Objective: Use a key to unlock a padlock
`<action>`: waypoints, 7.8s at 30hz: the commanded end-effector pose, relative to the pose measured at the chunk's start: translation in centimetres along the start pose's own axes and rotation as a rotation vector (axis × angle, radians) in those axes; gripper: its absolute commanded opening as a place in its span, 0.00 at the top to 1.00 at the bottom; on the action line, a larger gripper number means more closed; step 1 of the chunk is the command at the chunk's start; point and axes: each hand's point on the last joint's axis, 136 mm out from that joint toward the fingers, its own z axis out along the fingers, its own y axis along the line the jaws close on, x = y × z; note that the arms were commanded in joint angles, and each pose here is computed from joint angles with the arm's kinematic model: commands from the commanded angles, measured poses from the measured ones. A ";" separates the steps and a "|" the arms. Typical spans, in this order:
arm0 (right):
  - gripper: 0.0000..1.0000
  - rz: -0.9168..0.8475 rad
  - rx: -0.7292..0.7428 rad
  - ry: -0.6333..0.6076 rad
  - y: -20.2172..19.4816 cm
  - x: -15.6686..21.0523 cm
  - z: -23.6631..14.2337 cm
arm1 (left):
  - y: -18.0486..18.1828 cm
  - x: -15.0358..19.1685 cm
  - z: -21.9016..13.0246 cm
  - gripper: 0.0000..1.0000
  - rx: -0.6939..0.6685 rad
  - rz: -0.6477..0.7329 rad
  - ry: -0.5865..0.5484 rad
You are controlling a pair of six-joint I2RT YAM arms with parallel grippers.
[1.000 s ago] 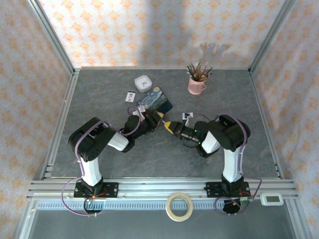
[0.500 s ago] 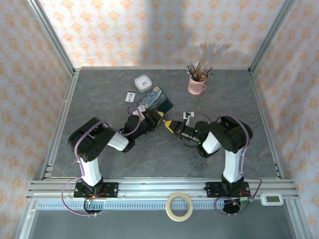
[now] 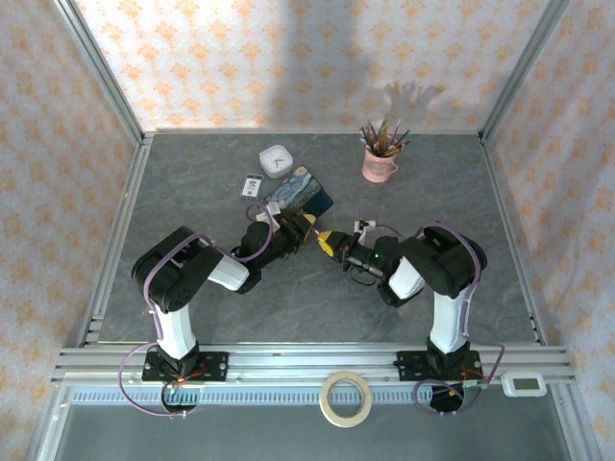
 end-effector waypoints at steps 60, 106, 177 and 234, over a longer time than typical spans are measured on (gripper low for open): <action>1.00 -0.269 -0.051 0.012 6.1 -0.9 1.4 | -4.4 9.7 -0.9 1.00 0.130 0.147 0.341; 1.00 -0.036 -0.163 -0.132 5.7 -1.3 0.3 | -3.2 8.8 -0.9 1.00 0.119 0.110 0.235; 1.00 0.174 -0.273 0.066 7.5 -0.3 -1.9 | -5.2 5.3 -2.6 1.00 0.350 0.199 0.138; 0.57 -0.636 0.614 -0.359 3.5 -5.9 -10.2 | 3.8 6.5 3.8 0.95 -0.093 0.181 0.017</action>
